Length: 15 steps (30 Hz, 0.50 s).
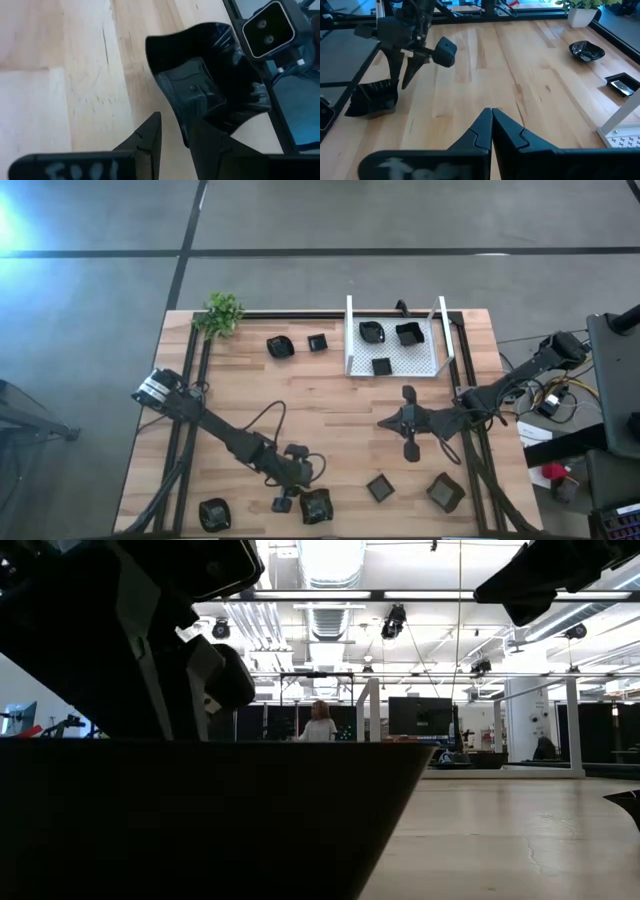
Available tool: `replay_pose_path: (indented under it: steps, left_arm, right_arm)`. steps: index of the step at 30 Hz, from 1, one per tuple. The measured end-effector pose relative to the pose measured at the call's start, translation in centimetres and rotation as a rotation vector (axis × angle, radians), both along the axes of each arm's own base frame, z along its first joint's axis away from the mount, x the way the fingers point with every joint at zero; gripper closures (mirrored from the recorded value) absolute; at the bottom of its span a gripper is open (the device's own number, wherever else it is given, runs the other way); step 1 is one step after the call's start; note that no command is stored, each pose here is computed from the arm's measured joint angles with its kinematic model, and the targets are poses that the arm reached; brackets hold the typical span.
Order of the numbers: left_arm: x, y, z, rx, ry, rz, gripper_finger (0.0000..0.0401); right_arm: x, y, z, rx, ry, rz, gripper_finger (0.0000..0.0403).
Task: Pick & Place Mini shaped plates
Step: Stack the distorted square plate on top of the other distorted square plates on the shelf
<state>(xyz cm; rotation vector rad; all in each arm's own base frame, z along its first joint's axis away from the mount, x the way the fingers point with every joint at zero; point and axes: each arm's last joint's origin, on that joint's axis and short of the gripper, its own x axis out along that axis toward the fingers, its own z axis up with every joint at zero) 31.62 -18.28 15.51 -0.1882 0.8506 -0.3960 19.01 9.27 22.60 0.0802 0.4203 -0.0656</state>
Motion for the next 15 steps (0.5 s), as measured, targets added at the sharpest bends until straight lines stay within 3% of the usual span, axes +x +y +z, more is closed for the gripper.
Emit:
replay_pose_path:
  steps: [15]
  left_arm:
    - [-0.01,-0.03,-0.41,-0.016,0.024,0.016,0.0317]
  right_arm:
    - [0.00,0.00,0.00,0.000,0.000,0.000,0.0394]
